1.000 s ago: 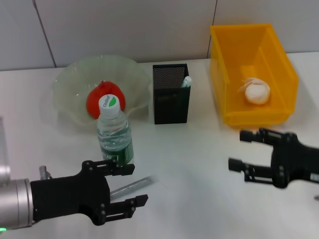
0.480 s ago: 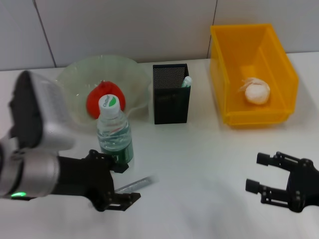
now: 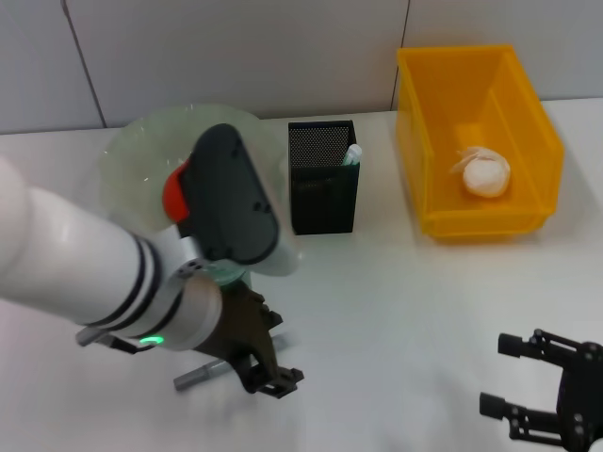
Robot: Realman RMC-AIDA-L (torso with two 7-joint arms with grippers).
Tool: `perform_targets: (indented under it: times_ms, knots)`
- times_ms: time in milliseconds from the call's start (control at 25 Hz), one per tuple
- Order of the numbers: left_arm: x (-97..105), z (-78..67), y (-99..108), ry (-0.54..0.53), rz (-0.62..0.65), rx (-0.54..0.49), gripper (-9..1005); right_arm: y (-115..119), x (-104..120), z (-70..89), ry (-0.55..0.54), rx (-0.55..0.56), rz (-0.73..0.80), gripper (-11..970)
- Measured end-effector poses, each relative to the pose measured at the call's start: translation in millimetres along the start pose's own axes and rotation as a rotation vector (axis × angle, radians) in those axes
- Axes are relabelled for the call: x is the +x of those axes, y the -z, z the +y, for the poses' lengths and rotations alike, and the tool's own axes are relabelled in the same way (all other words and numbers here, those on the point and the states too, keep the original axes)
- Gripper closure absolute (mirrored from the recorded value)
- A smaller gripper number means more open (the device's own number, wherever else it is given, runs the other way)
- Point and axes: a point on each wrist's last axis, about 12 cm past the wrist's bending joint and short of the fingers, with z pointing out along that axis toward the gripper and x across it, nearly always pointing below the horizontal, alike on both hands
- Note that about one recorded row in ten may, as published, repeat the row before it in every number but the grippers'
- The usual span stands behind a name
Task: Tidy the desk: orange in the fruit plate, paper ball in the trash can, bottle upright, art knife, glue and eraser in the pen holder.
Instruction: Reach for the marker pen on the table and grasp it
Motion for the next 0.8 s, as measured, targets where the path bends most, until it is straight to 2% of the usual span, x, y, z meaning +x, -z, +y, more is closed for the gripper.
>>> perform_targets:
  times_ms: [160,800]
  knots:
    - [-13.1,2.2,-5.0,0.009,0.033,0.001,324,2.2,4.5,6.1,0.007,-0.021,-0.018,161]
    - [-12.6,19.5,-23.0,0.055,0.112,0.006,330,-2.8,7.7,6.2,-0.006,-0.029,-0.015,161]
